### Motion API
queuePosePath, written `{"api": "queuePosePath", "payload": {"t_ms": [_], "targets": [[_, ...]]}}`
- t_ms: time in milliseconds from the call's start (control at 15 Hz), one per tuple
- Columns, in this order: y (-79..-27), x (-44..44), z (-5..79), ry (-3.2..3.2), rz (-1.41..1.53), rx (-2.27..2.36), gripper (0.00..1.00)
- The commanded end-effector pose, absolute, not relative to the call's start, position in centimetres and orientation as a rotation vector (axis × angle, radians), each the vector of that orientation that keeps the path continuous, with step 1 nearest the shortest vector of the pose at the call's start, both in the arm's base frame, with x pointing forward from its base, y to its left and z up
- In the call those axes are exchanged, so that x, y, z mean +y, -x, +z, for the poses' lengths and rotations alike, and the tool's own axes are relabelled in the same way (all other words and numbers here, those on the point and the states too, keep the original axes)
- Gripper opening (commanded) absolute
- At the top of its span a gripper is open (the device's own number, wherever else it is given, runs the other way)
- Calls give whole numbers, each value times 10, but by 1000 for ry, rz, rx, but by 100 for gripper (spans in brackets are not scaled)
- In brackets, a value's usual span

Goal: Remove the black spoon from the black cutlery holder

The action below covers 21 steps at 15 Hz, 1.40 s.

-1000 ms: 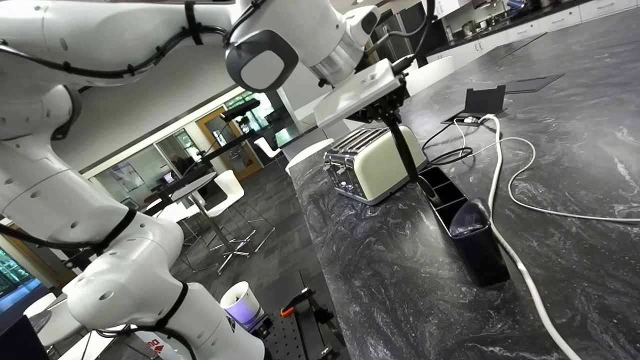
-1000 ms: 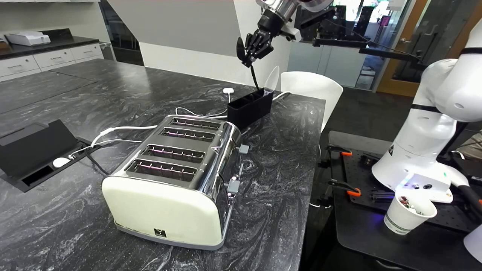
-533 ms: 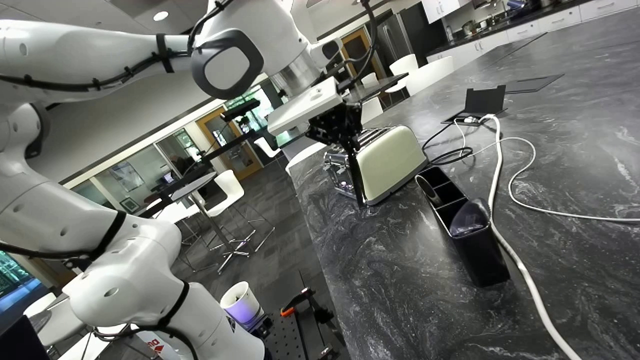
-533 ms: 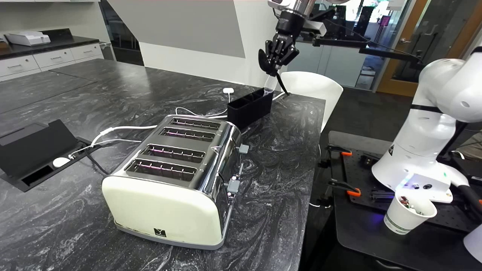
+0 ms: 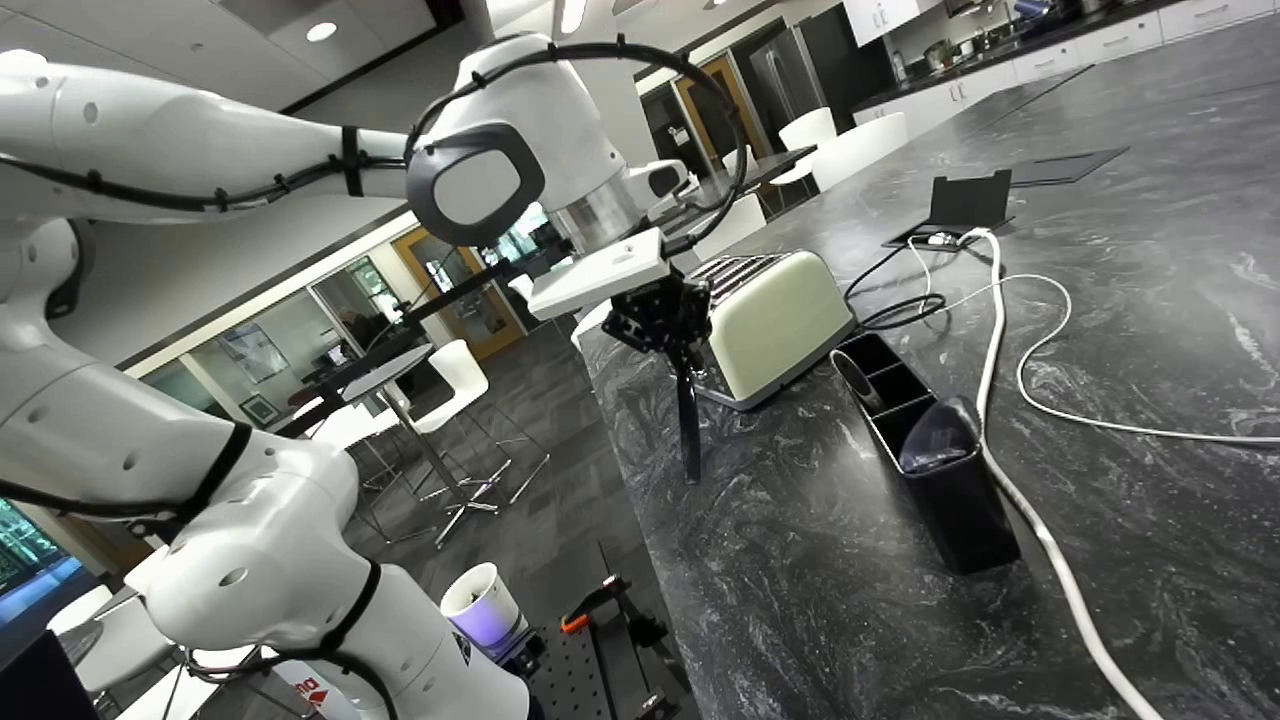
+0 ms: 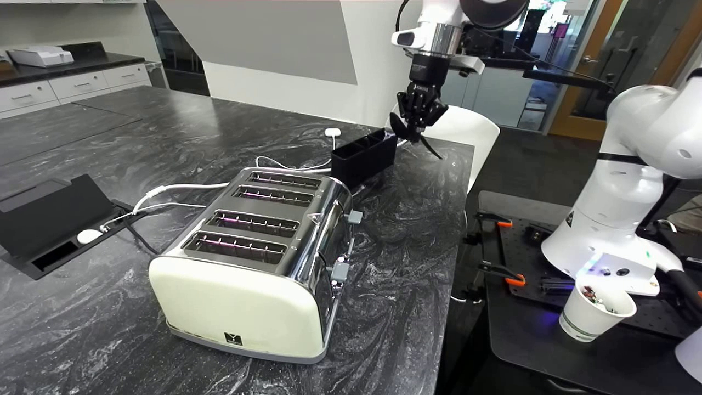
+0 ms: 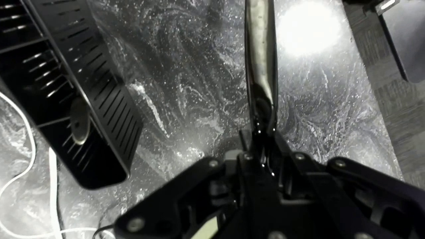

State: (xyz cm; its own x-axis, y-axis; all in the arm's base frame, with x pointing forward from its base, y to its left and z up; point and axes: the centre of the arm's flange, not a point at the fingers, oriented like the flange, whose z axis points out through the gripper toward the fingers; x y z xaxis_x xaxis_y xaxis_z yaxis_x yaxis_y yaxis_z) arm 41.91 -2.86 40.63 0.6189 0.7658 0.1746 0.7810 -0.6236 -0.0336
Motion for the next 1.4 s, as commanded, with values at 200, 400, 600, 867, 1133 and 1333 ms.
{"api": "queuePosePath", "payload": {"t_ms": [200,400,600,867,1133,1333], "targets": [[-425,-31,349,2750,-4,-1404,4],[-433,-37,323,2738,87,-1455,4],[-442,-43,299,2756,154,-1470,4],[-456,-46,271,2808,212,-1473,4],[-462,-41,253,2876,253,-1460,4],[-465,-38,245,2937,258,-1440,4]]}}
